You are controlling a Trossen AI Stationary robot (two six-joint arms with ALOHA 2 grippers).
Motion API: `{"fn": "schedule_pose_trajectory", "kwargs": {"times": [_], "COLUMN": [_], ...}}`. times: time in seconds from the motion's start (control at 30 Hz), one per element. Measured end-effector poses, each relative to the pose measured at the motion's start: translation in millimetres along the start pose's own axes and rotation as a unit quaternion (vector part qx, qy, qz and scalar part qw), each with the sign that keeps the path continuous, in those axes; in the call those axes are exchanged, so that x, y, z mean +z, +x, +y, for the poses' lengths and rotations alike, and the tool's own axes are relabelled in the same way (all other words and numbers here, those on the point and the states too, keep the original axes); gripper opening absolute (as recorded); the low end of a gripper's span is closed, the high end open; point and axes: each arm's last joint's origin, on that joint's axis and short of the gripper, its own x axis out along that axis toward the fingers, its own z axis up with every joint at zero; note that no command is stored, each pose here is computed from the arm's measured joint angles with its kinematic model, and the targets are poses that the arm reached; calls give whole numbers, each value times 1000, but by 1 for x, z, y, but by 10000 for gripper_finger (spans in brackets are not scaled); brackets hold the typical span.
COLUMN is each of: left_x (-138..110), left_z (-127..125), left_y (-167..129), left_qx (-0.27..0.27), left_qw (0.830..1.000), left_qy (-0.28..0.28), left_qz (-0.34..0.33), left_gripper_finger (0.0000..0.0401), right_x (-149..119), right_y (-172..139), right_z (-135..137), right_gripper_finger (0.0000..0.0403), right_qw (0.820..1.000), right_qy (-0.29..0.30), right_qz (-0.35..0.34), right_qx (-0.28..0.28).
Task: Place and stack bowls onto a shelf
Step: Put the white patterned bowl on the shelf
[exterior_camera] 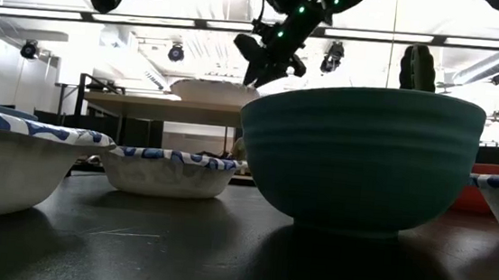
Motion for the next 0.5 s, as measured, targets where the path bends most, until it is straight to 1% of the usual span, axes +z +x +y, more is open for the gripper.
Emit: {"fn": "schedule_pose_trajectory", "kwargs": {"times": [0.1, 0.2, 0.3, 0.4, 0.5], "left_x": [-1, -3, -5, -6, -6], "left_z": [-1, -2, -3, -5, -5], "left_y": [3, 8, 13, 16, 18], "left_qx": [1, 3, 5, 6, 6], "left_qw": [1000, 1000, 1000, 1000, 1000], "left_qy": [2, 3, 6, 6, 5], "left_qz": [7, 16, 24, 25, 26], "left_gripper_finger": [0, 0, 0, 0, 0], "right_x": [-1, -10, -19, -24, -29], "right_y": [-20, -26, -18, -5, 15], "right_z": [-6, -9, -7, -3, 7], "right_gripper_finger": [145, 112, 63, 20, 13], "right_qw": [999, 997, 995, 995, 995], "right_qy": [-8, -11, -14, -17, -17], "right_qz": [32, 75, 96, 102, 95], "right_qx": [-3, -9, -12, -12, 7]}}
